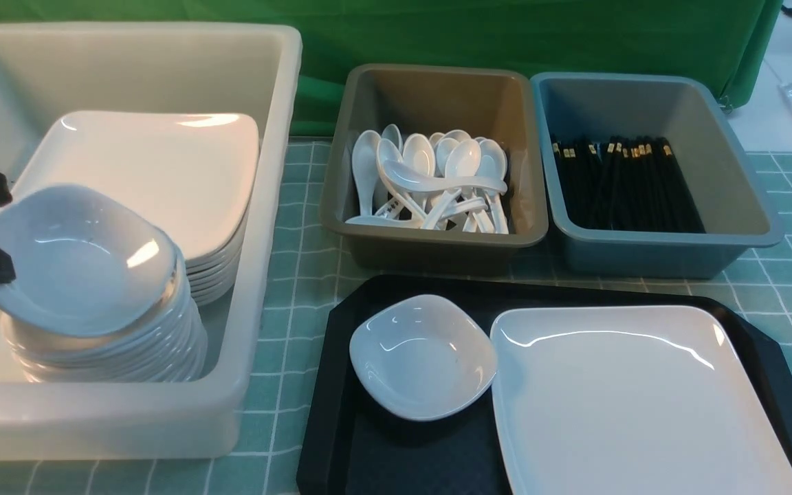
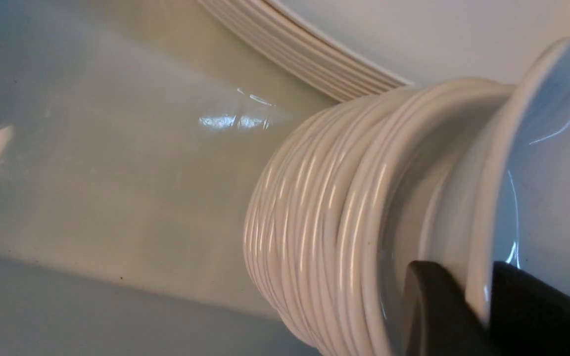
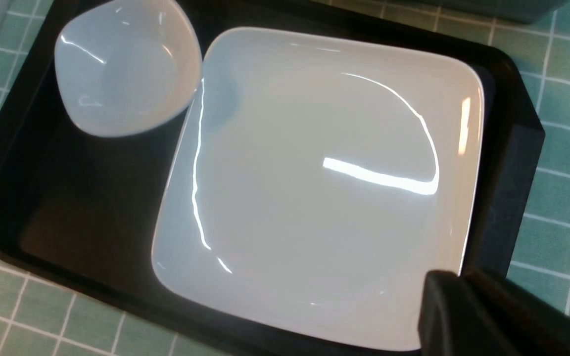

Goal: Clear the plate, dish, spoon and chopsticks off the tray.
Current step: Use the left arm to put the small plate into the large storage box on the left

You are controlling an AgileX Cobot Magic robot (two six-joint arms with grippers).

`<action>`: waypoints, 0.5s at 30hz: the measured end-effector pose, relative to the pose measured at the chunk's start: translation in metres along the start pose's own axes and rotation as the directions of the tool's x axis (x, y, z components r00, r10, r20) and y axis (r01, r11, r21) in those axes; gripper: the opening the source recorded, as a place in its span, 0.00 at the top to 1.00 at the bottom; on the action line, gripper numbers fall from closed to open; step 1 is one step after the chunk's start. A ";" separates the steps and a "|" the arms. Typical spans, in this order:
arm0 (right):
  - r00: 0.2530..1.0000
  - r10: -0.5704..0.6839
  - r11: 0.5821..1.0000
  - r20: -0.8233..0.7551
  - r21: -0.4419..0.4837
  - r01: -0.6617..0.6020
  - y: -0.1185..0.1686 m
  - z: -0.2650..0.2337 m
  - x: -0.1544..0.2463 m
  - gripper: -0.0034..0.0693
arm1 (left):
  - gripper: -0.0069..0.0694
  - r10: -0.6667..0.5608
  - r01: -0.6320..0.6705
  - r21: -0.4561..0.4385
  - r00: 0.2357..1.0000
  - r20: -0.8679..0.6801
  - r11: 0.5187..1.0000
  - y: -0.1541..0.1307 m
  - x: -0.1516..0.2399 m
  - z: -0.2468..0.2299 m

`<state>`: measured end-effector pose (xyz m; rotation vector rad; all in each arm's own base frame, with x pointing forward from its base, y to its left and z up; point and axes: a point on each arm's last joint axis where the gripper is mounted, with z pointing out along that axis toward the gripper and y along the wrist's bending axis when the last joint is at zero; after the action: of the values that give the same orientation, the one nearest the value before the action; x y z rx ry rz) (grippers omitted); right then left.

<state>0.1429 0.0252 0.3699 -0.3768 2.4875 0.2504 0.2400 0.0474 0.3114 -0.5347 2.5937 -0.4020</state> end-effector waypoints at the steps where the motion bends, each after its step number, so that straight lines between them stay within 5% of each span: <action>1: 1.000 0.000 1.000 0.000 0.000 0.000 0.000 0.000 0.000 0.86 | 0.65 0.001 -0.001 0.000 1.000 -0.011 1.000 0.000 0.001 0.000; 5: 1.000 0.000 1.000 0.003 0.001 0.000 0.000 0.000 0.000 0.86 | 0.37 0.032 -0.032 0.008 0.998 -0.053 0.999 -0.002 0.008 -0.006; 8: 1.000 0.000 1.000 0.003 0.001 0.000 0.000 0.000 0.000 0.86 | 0.26 0.049 -0.048 0.015 0.998 -0.040 0.999 -0.006 0.011 -0.017; 15: 1.000 0.000 1.000 0.003 0.001 0.000 0.000 0.000 0.000 0.86 | 0.22 0.090 -0.091 0.042 0.996 0.029 0.995 -0.016 0.022 -0.043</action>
<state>0.1431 0.0251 0.3701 -0.3757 2.4843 0.2495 0.2059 0.0318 0.3455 -0.4036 2.5658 -0.4162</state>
